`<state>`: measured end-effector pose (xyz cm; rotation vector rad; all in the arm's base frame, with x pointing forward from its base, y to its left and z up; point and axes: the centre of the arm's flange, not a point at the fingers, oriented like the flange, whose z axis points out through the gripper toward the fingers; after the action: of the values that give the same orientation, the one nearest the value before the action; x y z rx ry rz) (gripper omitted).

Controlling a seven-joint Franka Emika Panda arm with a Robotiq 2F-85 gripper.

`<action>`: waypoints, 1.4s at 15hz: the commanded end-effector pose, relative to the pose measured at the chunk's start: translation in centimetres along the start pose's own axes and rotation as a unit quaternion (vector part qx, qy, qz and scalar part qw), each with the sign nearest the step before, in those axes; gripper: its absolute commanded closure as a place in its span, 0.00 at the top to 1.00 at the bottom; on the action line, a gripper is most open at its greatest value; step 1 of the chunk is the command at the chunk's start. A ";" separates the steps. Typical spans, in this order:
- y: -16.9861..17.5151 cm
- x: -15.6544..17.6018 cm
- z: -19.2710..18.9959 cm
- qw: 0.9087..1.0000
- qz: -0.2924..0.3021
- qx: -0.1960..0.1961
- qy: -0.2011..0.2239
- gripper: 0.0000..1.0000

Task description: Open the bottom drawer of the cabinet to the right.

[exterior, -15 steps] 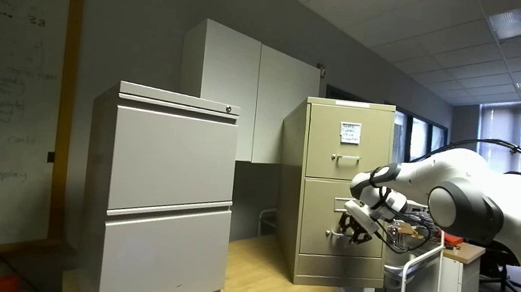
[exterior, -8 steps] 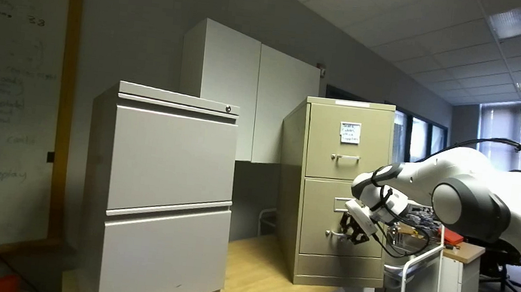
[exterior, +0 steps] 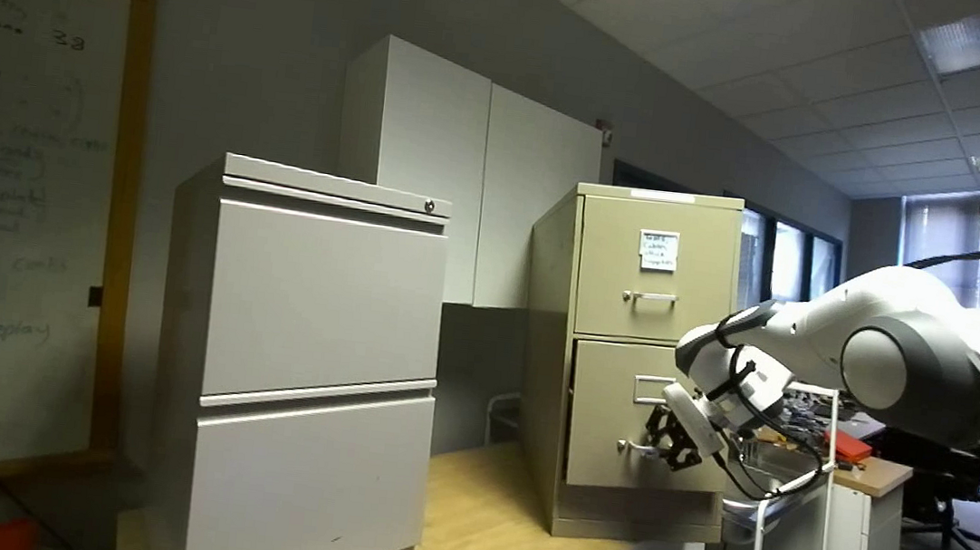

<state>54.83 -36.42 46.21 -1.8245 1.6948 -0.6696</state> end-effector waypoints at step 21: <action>14.8 -13.9 -9.5 0.994 0.003 -0.066 -0.082 0.04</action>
<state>38.23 -27.09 45.86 -1.8094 1.6733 -0.5418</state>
